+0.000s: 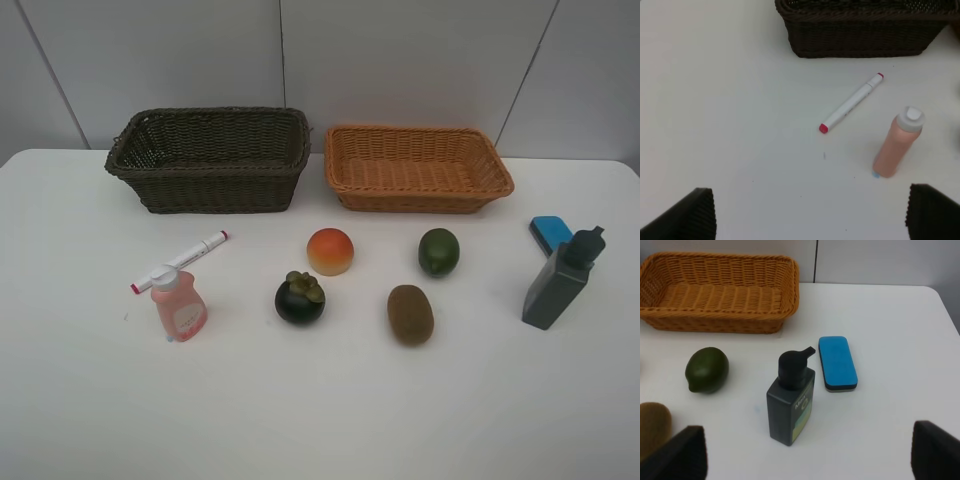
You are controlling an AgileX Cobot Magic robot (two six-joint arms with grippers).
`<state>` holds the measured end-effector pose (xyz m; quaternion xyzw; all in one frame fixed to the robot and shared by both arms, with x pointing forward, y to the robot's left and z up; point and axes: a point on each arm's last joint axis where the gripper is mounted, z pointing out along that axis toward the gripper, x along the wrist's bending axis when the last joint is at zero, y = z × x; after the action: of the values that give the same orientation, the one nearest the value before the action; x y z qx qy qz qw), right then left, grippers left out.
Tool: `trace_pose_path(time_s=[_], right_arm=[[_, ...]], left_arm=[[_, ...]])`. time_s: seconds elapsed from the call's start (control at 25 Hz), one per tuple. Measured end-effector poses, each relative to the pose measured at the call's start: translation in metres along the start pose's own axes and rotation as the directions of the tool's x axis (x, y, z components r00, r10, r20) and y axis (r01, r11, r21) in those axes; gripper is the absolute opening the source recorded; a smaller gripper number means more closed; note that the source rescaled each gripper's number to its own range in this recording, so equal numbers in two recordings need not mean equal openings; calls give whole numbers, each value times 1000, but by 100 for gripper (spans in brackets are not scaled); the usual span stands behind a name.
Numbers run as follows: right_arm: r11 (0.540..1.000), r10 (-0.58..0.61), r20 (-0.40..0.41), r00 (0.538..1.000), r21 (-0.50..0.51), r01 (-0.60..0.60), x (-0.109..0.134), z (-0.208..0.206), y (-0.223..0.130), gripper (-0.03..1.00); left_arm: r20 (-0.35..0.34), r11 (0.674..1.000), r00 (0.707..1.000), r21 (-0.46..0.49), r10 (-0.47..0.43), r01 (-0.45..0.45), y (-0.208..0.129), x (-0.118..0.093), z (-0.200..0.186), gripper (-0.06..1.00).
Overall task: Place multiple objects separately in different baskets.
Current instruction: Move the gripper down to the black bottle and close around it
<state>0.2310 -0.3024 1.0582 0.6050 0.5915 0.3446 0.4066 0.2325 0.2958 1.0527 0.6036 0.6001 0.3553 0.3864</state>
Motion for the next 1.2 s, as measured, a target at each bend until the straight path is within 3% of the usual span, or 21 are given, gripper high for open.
trace_pose_path(time_s=[0.8,1.0,1.2], right_arm=[[1000,0,0,1000,0,0,0,0,0,97],[999,-45,105,993,-16,47,-10,0,2,97],[999,-38,109,993,-17,40,-10,0,2,97]], left_arm=[[0,1000,1000,0,0,0,0,0,0,99],[0,1000,1000,0,0,0,0,0,0,99],[0,1000,1000,0,0,0,0,0,0,99]])
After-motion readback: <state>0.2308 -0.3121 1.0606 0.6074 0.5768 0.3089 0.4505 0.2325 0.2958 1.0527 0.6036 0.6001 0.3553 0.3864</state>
